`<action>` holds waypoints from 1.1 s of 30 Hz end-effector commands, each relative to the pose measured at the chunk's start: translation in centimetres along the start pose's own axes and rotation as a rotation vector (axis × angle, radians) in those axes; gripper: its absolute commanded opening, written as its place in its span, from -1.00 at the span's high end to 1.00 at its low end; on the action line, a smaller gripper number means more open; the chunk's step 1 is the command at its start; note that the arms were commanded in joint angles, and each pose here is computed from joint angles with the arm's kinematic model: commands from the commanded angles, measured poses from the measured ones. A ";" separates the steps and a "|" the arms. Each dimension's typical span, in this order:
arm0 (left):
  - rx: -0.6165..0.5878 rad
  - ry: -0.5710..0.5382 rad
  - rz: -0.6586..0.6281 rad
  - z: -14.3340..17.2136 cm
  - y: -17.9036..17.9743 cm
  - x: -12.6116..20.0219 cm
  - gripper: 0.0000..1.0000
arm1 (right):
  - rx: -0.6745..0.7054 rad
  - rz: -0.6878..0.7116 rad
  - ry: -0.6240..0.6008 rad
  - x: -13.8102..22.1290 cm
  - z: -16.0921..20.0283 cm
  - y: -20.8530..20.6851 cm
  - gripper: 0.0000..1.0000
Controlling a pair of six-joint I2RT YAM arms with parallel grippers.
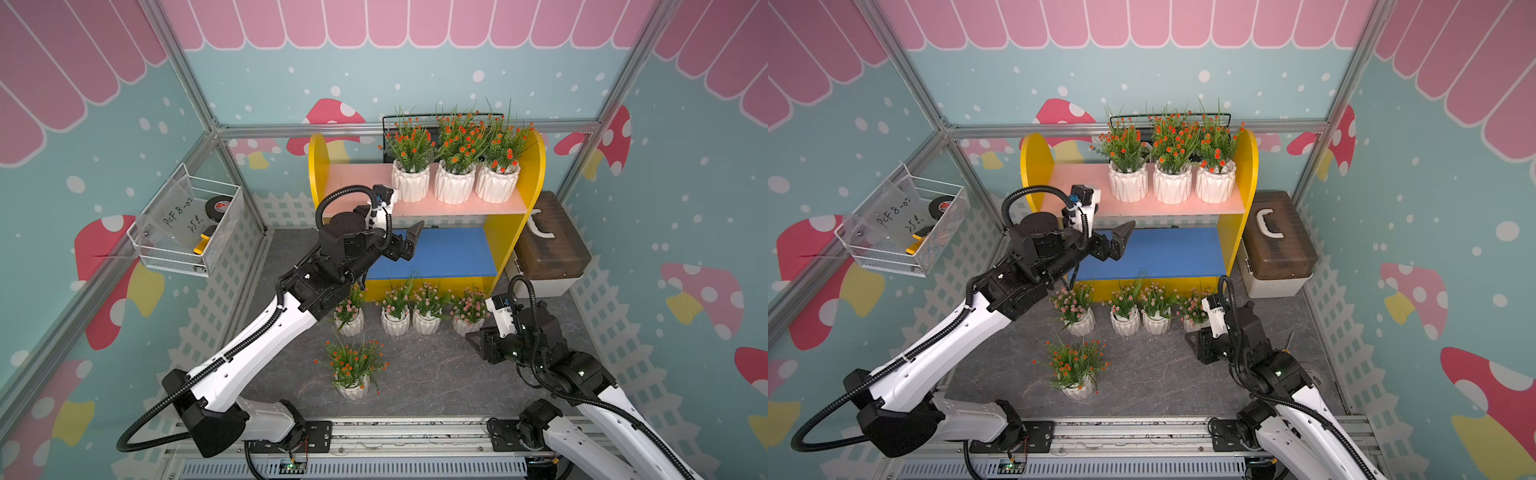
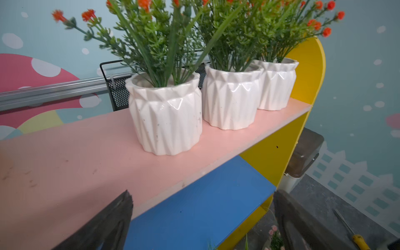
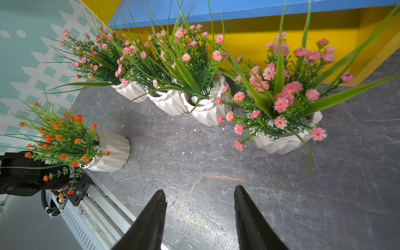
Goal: Place the baby's breath potted plants on the rack by color
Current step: Place the baby's breath potted plant on the rack, then move the baby's breath potted plant to the center of the board.
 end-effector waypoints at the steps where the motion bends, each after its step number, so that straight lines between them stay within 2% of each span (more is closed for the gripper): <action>1: -0.005 0.040 -0.031 1.9 0.2 1.2 -0.99 | -0.012 -0.059 -0.041 -0.4 -0.4 0.6 0.00; 6: 0.029 0.109 -0.052 5.6 0.7 3.1 -0.98 | -0.018 -0.115 -0.038 -1.3 -0.2 1.4 0.00; 16: 0.170 0.233 -0.101 12.5 2.8 7.4 -0.97 | 0.028 -0.173 -0.004 -3.9 0.5 3.8 0.00; 20: 0.217 0.240 -0.118 13.8 3.5 9.5 -0.96 | 0.052 -0.204 0.018 -5.4 0.7 5.4 0.01; 25: 0.265 0.197 -0.184 14.2 5.1 12.0 -0.95 | 0.081 -0.229 0.043 -7.5 1.5 7.6 0.05; 33: 0.271 0.188 -0.259 14.9 6.6 13.8 -0.95 | 0.133 -0.275 0.090 -9.7 3.7 10.9 0.09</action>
Point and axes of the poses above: each gripper's point midway between its finger pads, its own x axis back along the fingers, its own y axis along the line the jaws close on, z = x × y, the point moved 5 cm from there along x, back along the fingers, and after that the axes turned 13 degrees about x, right-handed, at the moved point
